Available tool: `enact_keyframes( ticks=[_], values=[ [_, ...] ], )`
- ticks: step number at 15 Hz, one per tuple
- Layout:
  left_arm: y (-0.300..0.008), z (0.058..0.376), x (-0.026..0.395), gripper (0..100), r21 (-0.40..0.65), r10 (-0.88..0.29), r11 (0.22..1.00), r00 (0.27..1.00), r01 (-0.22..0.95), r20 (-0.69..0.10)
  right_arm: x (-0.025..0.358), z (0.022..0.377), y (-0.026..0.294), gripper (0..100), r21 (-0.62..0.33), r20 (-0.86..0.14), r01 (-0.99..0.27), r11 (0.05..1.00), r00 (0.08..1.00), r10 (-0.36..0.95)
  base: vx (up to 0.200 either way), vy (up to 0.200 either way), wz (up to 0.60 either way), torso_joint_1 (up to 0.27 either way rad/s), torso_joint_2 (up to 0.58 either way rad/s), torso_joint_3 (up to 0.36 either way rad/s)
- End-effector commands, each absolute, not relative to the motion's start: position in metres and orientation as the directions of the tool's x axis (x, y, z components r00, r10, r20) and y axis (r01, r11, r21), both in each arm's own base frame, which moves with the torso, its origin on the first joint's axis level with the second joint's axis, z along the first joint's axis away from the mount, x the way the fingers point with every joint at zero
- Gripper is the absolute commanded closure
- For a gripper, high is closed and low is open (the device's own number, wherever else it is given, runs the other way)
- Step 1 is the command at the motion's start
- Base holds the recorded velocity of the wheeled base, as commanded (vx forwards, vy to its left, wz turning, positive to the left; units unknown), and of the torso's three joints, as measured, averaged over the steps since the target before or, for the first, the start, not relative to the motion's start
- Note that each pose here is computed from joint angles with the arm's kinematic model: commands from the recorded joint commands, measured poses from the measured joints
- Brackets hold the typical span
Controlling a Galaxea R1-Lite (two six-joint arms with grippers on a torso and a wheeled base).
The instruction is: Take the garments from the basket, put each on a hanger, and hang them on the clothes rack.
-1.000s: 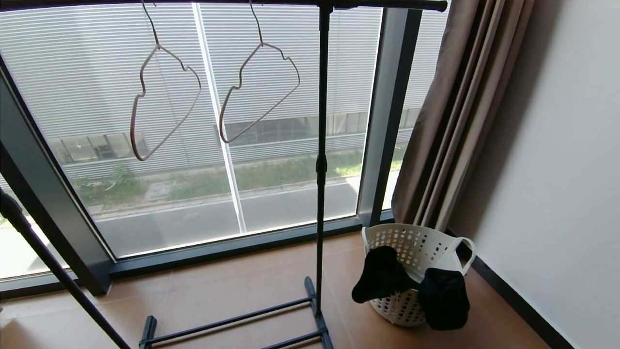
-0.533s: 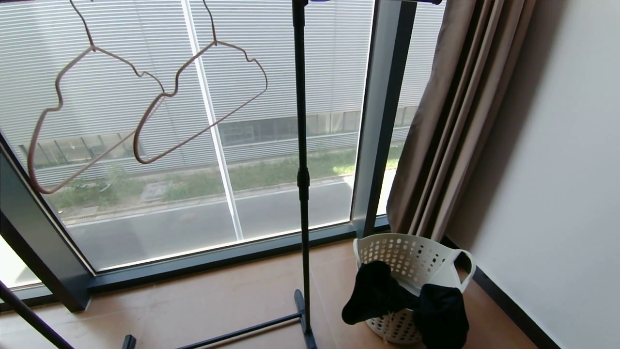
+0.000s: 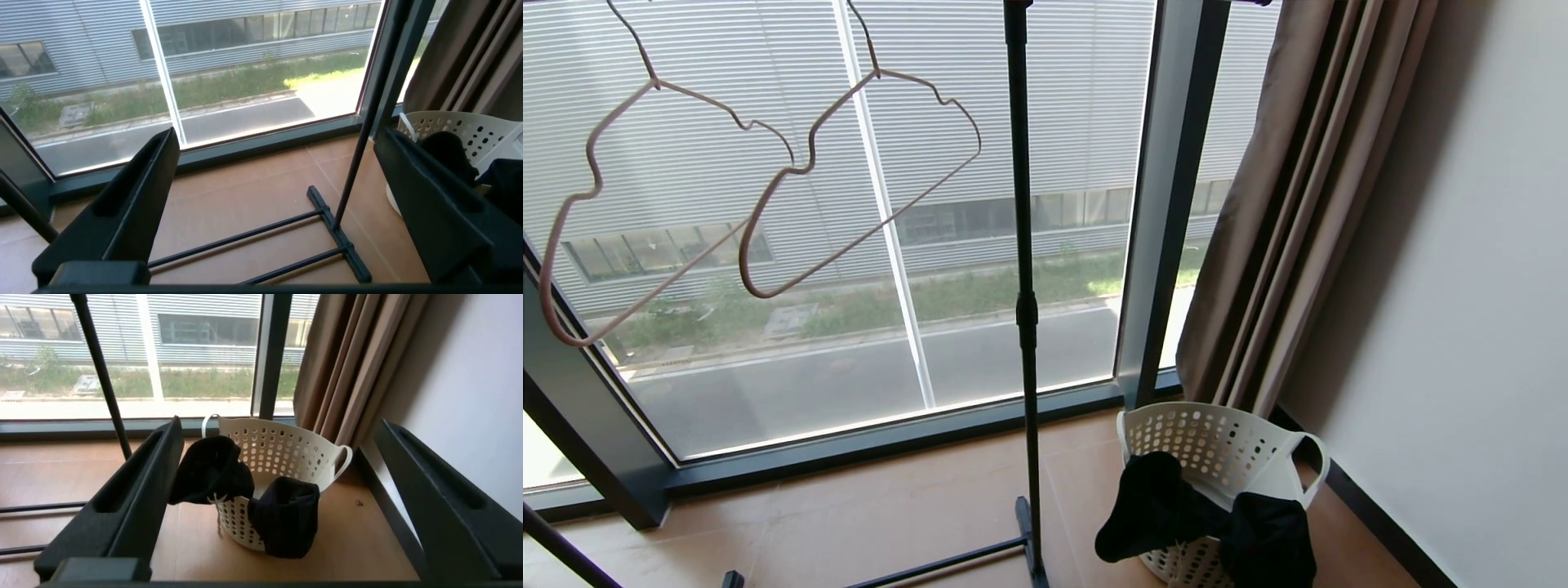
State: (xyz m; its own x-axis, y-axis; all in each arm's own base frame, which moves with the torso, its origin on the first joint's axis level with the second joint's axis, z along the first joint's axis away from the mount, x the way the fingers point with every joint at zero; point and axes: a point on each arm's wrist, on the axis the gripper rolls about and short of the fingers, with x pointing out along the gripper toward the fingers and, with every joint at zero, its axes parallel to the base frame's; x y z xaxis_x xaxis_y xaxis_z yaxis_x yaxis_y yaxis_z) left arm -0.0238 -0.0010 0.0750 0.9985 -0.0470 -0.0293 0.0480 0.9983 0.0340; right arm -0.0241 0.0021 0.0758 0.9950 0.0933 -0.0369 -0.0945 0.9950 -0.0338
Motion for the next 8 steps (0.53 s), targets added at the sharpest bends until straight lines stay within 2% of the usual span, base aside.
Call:
enact_keyframes(
  ticks=[1, 4, 6, 8],
  values=[
    [-0.001, 0.075, -0.024, 0, 0.034, -0.046, 0.998, 0.998, 0.047, -0.031, -0.024, 0.076, 0.002, 0, -0.035, -0.038, -0.095, 0.995, 0.995, 0.093, 0.0, 0.0, 0.0, 0.0, 0.0, 0.0],
    [-0.001, 0.075, -0.024, 0, 0.034, -0.046, 0.998, 0.998, 0.047, -0.031, -0.024, 0.077, 0.002, 0, -0.034, -0.054, -0.077, 0.996, 0.996, 0.075, 0.0, 0.0, 0.0, 0.0, 0.0, 0.0],
    [-0.001, 0.075, -0.024, 0, 0.037, -0.049, 0.998, 0.998, 0.05, -0.031, -0.018, 0.083, 0.002, 0, -0.029, -0.121, -0.087, 0.996, 0.989, 0.083, 0.0, 0.0, 0.0, 0.0, 0.0, 0.0],
    [-0.001, 0.075, -0.024, 0, 0.037, -0.048, 0.998, 0.998, 0.049, -0.031, -0.002, 0.111, 0.002, 0, -0.017, -0.218, -0.142, 0.99, 0.967, 0.135, 0.0, 0.0, 0.0, 0.0, 0.0, 0.0]
  ],
)
